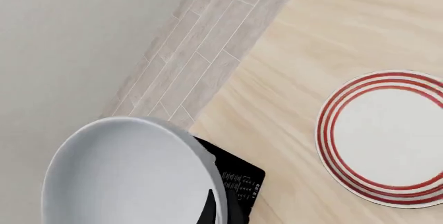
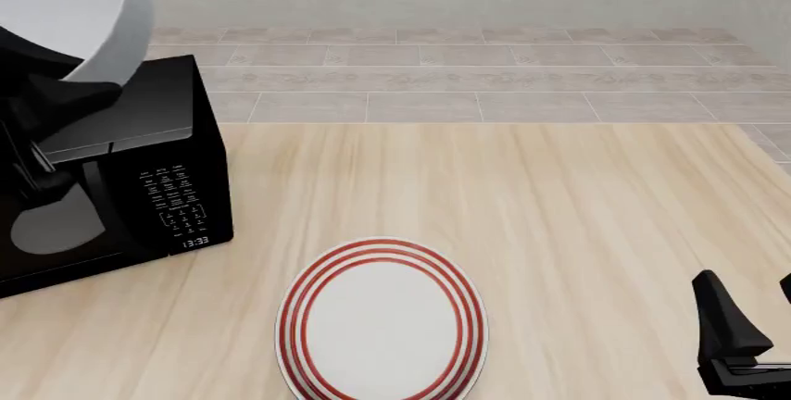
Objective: Pick up the white bowl and put it on the plate.
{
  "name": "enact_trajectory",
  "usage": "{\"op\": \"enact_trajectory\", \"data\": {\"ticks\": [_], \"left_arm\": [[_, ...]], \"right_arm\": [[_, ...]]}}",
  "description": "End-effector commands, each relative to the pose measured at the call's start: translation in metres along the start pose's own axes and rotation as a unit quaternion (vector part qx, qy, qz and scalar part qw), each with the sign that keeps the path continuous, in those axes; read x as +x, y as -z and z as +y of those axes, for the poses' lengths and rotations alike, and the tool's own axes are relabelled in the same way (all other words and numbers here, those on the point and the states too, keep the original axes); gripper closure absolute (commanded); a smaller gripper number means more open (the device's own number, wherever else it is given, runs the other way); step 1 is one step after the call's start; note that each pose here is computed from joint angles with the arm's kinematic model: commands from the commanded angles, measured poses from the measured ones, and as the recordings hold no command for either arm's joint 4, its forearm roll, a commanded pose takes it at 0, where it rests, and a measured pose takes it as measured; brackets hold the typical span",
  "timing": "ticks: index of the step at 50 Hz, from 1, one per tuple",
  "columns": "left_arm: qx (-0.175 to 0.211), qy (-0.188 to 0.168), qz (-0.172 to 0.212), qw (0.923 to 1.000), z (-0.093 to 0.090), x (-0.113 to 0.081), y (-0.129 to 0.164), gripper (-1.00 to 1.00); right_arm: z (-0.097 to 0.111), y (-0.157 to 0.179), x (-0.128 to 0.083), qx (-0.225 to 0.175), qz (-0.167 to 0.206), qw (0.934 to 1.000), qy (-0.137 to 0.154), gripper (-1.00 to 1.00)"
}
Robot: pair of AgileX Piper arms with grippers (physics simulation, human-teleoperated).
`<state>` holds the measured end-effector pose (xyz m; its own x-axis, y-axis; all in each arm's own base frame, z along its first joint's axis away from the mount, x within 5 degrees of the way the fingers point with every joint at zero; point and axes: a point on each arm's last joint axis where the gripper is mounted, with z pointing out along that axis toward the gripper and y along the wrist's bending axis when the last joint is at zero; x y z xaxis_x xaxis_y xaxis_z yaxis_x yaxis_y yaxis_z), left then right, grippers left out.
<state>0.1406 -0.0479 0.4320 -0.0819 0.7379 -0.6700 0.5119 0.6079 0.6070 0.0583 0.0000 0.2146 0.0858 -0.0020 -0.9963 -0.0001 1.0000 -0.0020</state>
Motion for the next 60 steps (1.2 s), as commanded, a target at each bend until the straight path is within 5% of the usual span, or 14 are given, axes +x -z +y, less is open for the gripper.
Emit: {"op": "enact_trajectory", "data": {"ticks": [1, 19, 60], "left_arm": [[0.027, 0.006, -0.034, 0.9991, -0.006, -0.014, 0.006, 1.0], [0.098, 0.018, -0.07, 0.9926, -0.027, -0.033, -0.001, 1.0], [0.21, -0.036, -0.109, 0.9708, -0.083, -0.051, -0.023, 1.0]], "right_arm": [[0.0, 0.0, 0.0, 0.0, 0.0, 1.0, 0.0, -1.0], [0.0, 0.0, 0.0, 0.0, 0.0, 1.0, 0.0, -1.0], [0.0, 0.0, 0.0, 0.0, 0.0, 1.0, 0.0, -1.0]]}}
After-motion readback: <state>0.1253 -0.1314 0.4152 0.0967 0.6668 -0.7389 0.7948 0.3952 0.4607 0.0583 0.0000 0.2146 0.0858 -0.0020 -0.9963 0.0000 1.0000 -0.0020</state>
